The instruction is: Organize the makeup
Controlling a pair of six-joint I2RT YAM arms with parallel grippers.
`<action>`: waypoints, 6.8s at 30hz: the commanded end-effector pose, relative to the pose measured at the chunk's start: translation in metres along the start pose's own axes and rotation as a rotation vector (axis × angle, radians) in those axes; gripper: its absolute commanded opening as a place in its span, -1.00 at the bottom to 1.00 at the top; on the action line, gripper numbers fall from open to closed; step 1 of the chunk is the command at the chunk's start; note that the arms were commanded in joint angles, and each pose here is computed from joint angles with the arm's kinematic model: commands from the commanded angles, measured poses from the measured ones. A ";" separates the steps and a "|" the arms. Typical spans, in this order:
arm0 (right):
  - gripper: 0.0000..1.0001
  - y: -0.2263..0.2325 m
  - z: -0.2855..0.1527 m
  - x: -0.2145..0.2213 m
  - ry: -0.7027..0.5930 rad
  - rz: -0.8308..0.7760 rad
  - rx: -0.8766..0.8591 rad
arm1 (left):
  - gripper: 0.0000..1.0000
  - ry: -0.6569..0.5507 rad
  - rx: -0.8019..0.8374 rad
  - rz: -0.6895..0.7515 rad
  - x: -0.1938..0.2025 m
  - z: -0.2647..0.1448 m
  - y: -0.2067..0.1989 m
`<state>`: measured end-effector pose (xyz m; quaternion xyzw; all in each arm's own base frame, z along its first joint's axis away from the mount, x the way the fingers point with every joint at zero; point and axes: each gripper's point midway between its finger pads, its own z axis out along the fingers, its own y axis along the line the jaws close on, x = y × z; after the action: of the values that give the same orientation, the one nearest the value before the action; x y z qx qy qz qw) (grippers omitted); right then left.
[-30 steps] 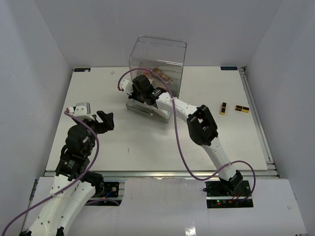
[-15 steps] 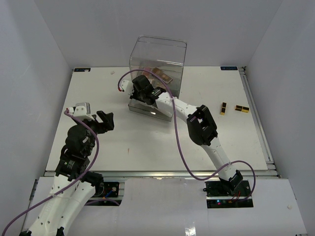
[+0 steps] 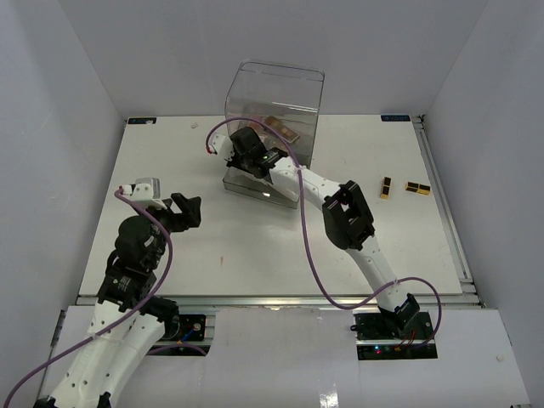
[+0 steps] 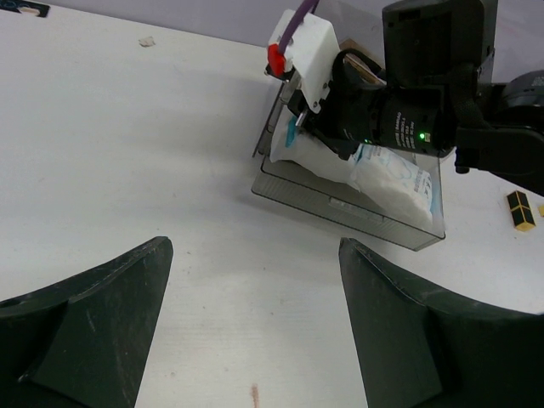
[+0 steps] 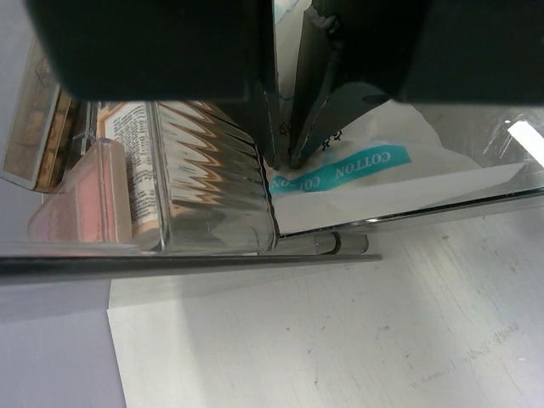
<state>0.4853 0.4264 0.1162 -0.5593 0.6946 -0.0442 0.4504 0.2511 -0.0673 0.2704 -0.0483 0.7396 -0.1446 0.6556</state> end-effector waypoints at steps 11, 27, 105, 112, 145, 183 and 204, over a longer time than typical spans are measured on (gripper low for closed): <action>-0.51 -0.017 -0.111 -0.058 -0.259 0.113 -0.187 | 0.64 0.238 0.223 -0.311 0.055 0.019 -0.055; 0.33 -0.061 -0.275 -0.101 -0.558 0.083 -0.244 | -0.11 0.475 0.236 -0.553 0.161 0.059 -0.069; -0.85 -0.167 -0.204 0.039 -0.362 1.111 -0.038 | -0.14 0.340 0.200 -0.620 0.161 0.269 -0.137; -0.85 -0.162 -0.202 0.040 -0.354 1.112 -0.054 | -0.09 0.320 0.159 -0.659 0.161 0.283 -0.135; -0.85 -0.164 -0.202 0.041 -0.361 1.106 -0.043 | 0.36 0.356 0.276 -0.802 0.180 0.236 -0.120; -0.85 -0.166 -0.191 0.045 -0.390 1.191 -0.014 | -0.85 0.397 0.262 -1.057 0.218 0.174 -0.104; 0.46 -0.171 -0.212 0.043 -0.425 1.019 0.030 | -0.07 0.473 0.328 -1.072 0.225 0.123 -0.125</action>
<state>0.4895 0.2395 0.3326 -0.0894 0.7516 0.3154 0.5724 0.3290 -0.2612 0.0651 -0.2972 0.7084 -0.5667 0.2978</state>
